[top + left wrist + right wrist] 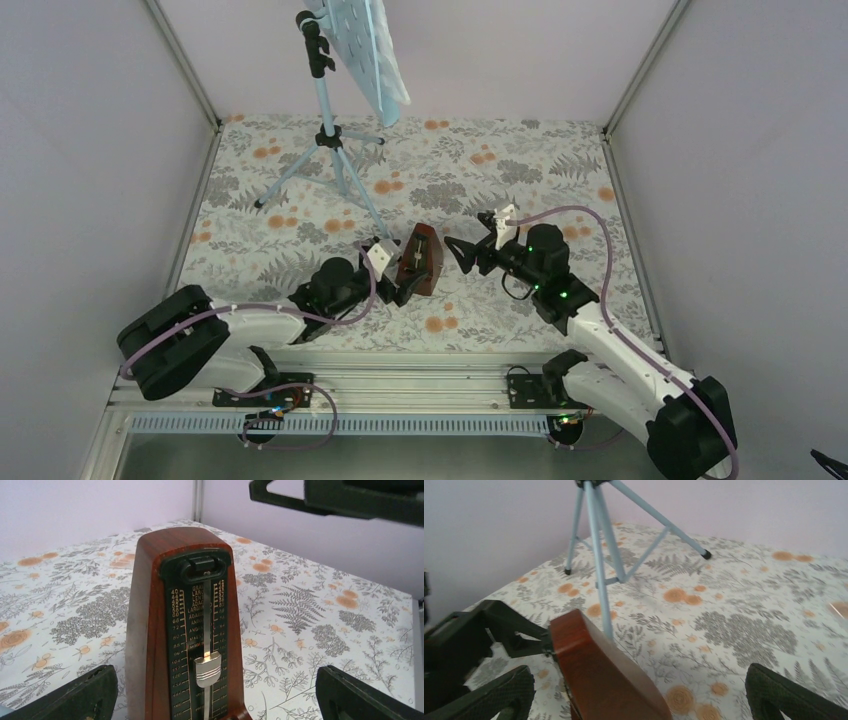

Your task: Pack up the instrument practice props

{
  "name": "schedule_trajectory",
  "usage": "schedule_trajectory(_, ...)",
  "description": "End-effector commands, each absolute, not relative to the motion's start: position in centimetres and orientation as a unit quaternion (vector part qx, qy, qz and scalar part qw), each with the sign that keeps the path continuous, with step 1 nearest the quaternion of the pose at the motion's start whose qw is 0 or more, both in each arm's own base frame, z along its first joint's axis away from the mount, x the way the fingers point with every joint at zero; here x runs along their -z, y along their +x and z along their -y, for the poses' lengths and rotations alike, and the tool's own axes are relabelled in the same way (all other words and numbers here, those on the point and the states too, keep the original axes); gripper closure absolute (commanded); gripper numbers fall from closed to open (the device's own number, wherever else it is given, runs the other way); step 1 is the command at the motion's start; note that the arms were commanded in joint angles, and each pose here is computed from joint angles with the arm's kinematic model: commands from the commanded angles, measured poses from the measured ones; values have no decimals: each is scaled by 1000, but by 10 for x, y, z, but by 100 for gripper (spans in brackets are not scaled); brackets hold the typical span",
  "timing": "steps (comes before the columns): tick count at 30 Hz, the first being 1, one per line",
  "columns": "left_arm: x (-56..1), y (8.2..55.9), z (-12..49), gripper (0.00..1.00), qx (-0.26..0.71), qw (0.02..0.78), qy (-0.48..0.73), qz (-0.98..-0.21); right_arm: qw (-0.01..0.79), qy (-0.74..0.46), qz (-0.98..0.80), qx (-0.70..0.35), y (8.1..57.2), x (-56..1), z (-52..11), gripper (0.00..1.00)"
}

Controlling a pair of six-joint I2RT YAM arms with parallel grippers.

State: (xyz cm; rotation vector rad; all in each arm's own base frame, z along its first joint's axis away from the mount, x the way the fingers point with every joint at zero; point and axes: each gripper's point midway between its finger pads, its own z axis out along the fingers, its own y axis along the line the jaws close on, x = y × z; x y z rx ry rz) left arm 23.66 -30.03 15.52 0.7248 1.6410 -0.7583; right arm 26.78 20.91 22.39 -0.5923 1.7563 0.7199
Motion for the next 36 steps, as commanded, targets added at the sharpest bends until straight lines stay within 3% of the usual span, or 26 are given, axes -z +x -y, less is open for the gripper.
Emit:
schedule_trajectory(1, -160, 237, 296, 4, 337, 554, 292, -703, 539, -166, -780, -270, 279, -208, -184, 0)
schedule_trajectory(10, -161, 258, 311, 22, 311, 535, 294, -729, 547, -126, -779, -279, 277, -208, -175, 0)
schedule_trajectory(36, -152, 269, 311, 54, 272, 527, 301, -747, 535, -126, -792, -267, 272, -193, -170, 0)
